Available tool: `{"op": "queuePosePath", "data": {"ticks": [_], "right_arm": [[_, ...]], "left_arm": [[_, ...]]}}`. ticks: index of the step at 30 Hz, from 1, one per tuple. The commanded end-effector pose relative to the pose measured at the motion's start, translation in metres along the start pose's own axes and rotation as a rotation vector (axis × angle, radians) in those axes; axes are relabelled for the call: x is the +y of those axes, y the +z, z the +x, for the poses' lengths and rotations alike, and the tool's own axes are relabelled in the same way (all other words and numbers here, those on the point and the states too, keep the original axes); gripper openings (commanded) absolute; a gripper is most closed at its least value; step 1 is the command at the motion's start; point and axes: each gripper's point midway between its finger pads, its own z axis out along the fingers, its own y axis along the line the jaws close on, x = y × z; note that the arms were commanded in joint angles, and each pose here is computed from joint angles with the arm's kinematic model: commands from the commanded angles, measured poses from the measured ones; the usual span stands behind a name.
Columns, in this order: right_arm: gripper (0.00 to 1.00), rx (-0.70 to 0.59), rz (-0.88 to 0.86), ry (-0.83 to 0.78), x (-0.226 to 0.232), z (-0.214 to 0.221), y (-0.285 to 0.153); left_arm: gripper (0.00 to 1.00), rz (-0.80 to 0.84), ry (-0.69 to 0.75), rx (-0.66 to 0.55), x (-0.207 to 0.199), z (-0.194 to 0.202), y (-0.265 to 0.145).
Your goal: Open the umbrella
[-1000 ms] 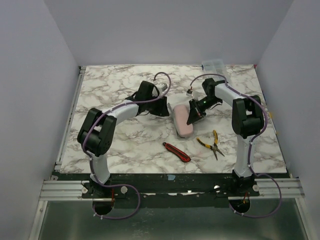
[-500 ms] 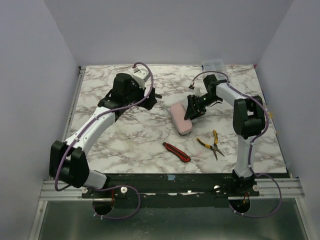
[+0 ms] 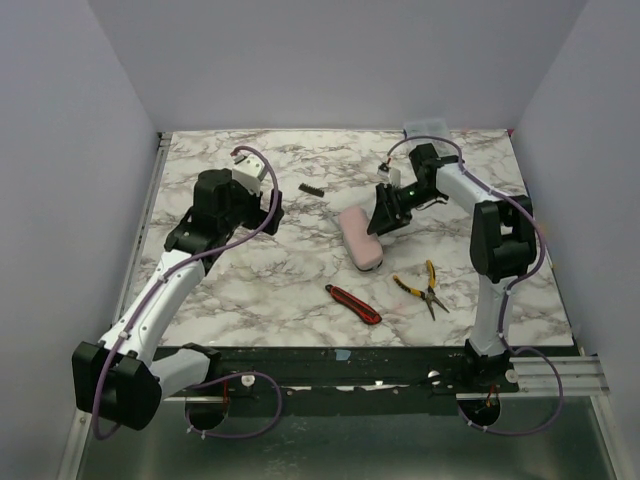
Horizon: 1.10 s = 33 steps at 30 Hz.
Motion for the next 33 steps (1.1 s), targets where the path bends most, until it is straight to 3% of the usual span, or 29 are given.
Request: {"op": "queuePosePath", "data": {"ticks": [1,7,16,26,33], "right_arm": [[0.60,0.010,-0.079,0.016,0.017,-0.002,0.001],[0.60,0.005,-0.132,-0.064,0.052,-0.001,0.000],[0.61,0.048,-0.160,-0.214,0.097,0.004,0.048],[0.71,0.068,-0.006,-0.397,0.104,0.008,0.118],[0.90,0.018,0.084,-0.577,0.124,-0.011,0.088]], "left_arm": [[0.98,-0.002,-0.002,0.006,0.002,0.007,-0.012],[0.98,0.011,-0.041,0.008,-0.001,0.013,-0.015],[0.98,0.034,-0.050,-0.018,-0.005,0.015,-0.021],[0.98,0.082,-0.209,0.022,-0.004,0.024,-0.023],[0.98,0.081,-0.252,0.028,0.007,0.030,-0.030]]}}
